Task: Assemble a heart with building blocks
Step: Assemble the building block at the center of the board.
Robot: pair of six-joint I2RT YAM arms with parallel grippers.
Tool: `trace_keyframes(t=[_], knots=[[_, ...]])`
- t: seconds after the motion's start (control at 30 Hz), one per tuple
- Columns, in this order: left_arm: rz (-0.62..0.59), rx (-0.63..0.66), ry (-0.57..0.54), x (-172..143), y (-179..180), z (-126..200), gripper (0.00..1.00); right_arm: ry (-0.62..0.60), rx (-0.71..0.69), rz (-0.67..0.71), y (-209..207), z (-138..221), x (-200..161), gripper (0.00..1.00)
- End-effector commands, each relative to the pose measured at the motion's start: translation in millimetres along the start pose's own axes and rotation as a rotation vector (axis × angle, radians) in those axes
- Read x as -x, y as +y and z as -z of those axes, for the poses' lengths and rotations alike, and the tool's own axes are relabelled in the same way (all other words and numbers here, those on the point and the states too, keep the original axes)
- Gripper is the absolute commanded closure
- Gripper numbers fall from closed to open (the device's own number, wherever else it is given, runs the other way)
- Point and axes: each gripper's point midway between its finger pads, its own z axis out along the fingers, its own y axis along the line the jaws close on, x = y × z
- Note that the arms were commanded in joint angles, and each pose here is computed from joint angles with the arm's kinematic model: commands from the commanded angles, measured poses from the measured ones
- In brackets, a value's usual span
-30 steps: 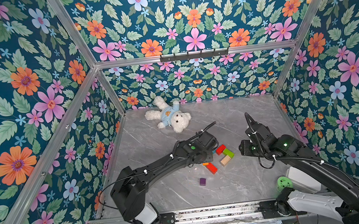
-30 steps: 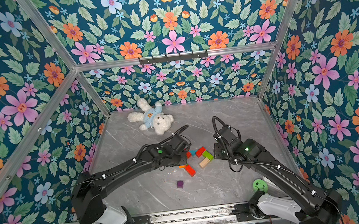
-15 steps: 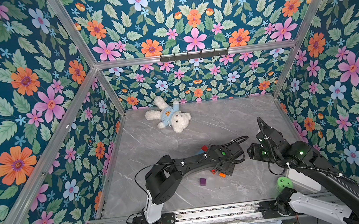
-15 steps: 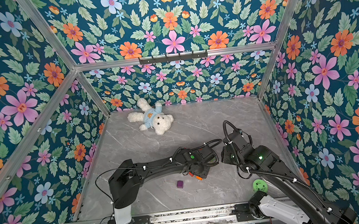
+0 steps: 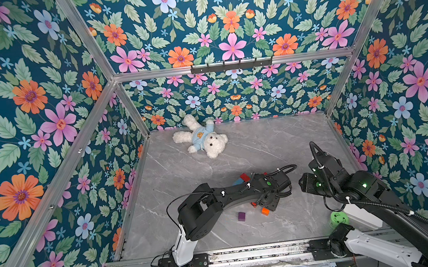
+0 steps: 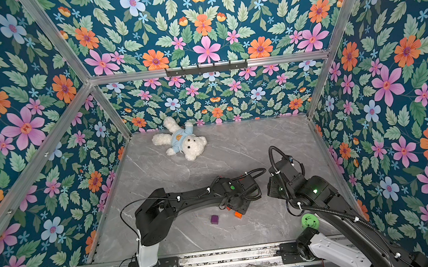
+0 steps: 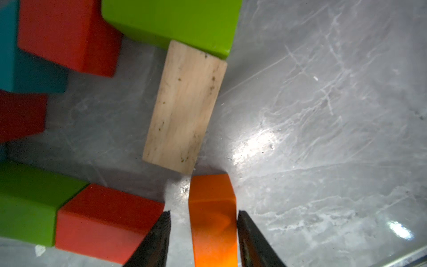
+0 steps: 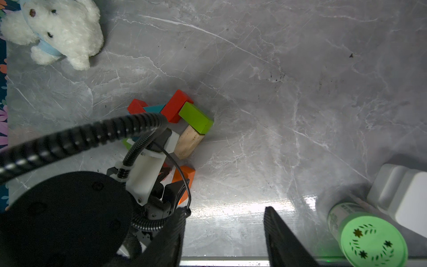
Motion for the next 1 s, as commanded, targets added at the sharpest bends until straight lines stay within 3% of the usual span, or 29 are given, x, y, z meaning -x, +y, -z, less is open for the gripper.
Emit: trace_keyframes(t=[0.0, 0.23, 0.67, 0.97], knots=[[-0.031, 0.033, 0.013, -3.2, 4.8, 2.5, 0.51, -0.004, -0.028, -0.016, -6.3, 1.3, -0.5, 0.43], [-0.078, 0.010, 0.013, -3.4, -6.4, 6.1, 0.47, -0.005, -0.027, -0.018, -8.2, 3.7, -1.6, 0.43], [-0.101, 0.103, 0.015, -5.3, 9.2, -2.9, 0.66, 0.001, -0.041, -0.010, -10.4, 6.9, -1.9, 0.43], [-0.119, 0.159, -0.011, 1.0, 18.9, -3.7, 0.71, 0.009, -0.046, -0.002, -7.2, 6.3, 0.6, 0.43]])
